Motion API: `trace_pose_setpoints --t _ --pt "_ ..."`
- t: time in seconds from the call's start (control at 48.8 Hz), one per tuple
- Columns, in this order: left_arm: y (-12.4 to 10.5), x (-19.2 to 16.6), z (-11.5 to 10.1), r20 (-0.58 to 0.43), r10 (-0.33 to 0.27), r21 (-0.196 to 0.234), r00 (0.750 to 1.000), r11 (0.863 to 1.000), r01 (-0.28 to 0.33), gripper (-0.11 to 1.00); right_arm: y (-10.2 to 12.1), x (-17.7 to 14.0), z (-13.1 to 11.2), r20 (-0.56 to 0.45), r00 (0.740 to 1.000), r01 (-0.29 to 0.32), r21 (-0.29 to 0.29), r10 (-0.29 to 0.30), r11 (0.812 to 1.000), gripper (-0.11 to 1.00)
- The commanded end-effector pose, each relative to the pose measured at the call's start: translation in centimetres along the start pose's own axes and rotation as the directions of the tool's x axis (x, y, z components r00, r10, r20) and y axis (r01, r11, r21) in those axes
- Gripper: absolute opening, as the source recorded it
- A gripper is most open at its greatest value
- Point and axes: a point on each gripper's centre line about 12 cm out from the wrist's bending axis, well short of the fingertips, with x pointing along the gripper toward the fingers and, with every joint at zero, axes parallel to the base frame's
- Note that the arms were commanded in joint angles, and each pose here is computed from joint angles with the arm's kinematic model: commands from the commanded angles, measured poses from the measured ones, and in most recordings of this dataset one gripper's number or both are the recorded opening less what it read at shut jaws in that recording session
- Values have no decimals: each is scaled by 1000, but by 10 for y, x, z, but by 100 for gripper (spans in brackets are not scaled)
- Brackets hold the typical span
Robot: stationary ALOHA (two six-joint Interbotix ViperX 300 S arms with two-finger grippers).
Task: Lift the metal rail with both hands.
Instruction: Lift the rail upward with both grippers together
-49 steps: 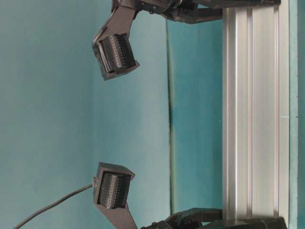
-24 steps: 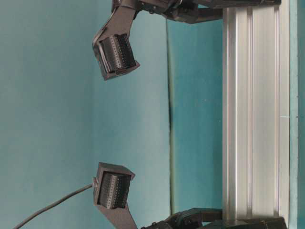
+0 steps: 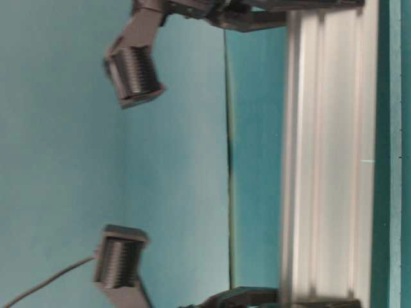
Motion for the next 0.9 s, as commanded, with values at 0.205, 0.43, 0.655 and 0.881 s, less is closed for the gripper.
trace_pose_setpoints --t 0.205,0.43,0.655,0.881 --pt "-1 -44 25 61 -3 -9 998 1000 3 37 2 -44 17 13 1000 -14 21 14 1000 39" --pt "0 -75 34 63 0 -11 998 1000 0 37 -1 -81 27 15 1000 -17 53 17 998 39" --pt "0 -108 44 89 1 -21 996 1000 1 37 1 -107 37 28 999 -26 61 24 998 39" --pt "0 -131 57 96 4 -25 995 1000 -1 37 5 -134 49 17 999 -35 62 34 997 39"
